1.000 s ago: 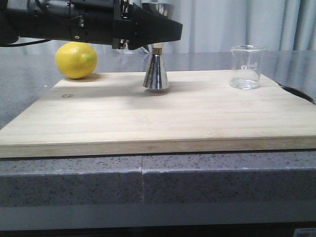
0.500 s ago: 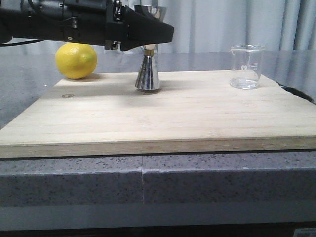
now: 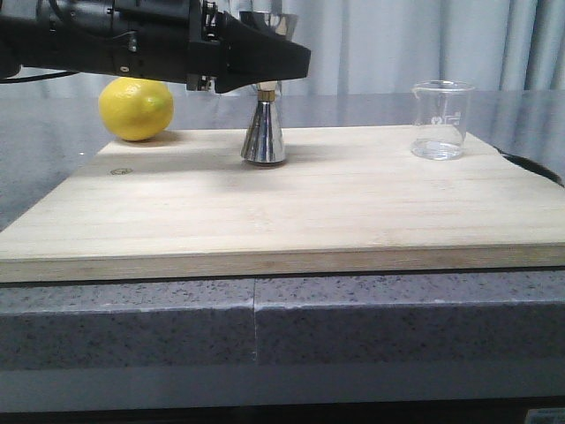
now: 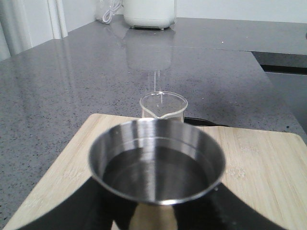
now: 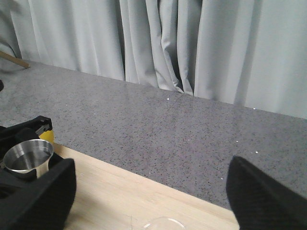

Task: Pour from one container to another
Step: 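Lower the filled steel jigger with the left gripper onto the board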

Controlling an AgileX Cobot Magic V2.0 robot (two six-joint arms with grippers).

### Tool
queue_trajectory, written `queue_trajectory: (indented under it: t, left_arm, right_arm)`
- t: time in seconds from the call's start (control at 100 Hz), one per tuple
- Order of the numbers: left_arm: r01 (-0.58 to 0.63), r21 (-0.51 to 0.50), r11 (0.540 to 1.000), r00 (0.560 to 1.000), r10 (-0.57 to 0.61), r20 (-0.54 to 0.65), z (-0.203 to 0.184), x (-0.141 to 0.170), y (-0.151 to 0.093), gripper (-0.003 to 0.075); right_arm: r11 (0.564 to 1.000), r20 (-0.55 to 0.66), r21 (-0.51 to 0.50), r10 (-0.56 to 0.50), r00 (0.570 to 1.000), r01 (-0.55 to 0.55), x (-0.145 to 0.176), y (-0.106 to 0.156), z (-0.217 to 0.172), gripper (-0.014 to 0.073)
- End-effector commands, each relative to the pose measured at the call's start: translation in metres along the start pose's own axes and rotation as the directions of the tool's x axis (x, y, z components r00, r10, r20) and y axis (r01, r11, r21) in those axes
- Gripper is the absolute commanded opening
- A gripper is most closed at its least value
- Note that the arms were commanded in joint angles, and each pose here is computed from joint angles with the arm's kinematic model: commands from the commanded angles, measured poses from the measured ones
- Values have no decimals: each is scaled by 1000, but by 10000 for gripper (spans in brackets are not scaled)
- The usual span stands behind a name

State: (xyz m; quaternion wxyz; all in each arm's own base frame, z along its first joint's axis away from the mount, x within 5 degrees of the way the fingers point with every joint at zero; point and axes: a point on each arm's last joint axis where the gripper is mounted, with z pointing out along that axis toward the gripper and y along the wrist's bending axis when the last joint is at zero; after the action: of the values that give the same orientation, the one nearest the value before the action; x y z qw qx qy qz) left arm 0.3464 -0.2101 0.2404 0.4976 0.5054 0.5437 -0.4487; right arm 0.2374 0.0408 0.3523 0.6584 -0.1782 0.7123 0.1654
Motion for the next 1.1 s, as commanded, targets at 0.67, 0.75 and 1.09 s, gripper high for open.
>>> queue_trajectory:
  t: [0.67,0.75,1.09]
  left_arm:
    - [-61,16,998,995,60,79,-5,-31,-4,205]
    - [-61,16,998,995,60,79,-5,-31,-4,205]
    - [-61,16,998,995,60,79,-5,-31,-4,211]
  right_arm:
    - [1000,62,-9,1,998,-1,-16,3,-6,579]
    - [1000,62,-9,1,998,-1,-16,3,-6,579]
    - [1000,62,-9,1,998,-1,-16,3,-6,579]
